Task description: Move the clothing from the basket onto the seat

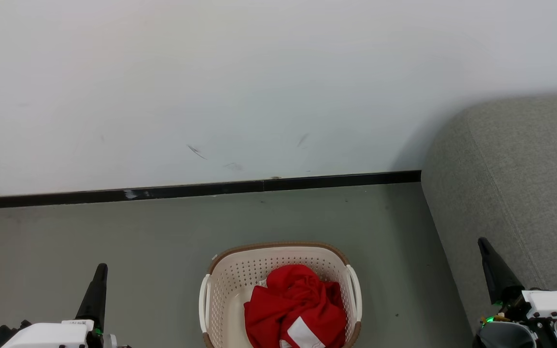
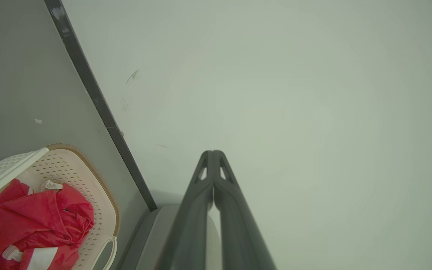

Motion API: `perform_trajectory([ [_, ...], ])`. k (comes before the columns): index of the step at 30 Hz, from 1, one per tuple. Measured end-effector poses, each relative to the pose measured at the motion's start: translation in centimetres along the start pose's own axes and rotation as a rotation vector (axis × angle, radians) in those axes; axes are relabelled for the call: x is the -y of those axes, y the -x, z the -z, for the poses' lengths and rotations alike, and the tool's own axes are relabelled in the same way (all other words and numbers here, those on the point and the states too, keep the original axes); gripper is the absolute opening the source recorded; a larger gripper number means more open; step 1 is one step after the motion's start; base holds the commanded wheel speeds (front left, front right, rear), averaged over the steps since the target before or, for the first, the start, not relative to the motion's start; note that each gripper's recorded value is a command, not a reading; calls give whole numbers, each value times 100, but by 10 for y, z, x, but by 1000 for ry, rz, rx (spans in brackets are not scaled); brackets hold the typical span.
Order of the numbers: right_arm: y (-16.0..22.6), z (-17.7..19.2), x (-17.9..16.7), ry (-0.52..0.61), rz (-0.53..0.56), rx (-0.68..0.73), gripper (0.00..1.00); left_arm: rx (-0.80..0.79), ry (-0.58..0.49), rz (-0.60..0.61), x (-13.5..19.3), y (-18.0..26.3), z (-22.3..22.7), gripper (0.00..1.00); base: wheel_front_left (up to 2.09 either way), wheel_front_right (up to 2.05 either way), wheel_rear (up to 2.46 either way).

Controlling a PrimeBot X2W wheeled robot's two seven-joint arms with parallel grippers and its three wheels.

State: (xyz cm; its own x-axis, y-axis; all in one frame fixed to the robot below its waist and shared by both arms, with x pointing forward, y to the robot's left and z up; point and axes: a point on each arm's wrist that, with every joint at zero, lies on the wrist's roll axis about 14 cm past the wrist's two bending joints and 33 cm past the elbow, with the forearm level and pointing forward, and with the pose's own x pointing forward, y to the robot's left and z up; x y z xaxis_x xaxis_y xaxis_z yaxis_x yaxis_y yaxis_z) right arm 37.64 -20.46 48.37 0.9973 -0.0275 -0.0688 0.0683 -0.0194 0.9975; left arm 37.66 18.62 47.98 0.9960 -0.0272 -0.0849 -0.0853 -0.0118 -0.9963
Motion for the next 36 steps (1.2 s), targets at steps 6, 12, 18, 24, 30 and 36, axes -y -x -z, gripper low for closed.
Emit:
perform_trajectory([
  [6,0,0,0,0,0,0,0,0,0,0,0,0,0,0,0,0,0],
  [12,0,0,0,0,0,0,0,0,0,0,0,0,0,0,0,0,0],
  [18,0,0,0,0,0,0,0,0,0,0,0,0,0,0,0,0,0],
  [24,0,0,0,0,0,0,0,0,0,0,0,0,0,0,0,0,0],
  [30,0,0,0,1,0,0,0,0,0,0,0,0,0,0,0,0,0],
  [36,0,0,0,1,0,0,0,0,0,0,0,0,0,0,0,0,0],
])
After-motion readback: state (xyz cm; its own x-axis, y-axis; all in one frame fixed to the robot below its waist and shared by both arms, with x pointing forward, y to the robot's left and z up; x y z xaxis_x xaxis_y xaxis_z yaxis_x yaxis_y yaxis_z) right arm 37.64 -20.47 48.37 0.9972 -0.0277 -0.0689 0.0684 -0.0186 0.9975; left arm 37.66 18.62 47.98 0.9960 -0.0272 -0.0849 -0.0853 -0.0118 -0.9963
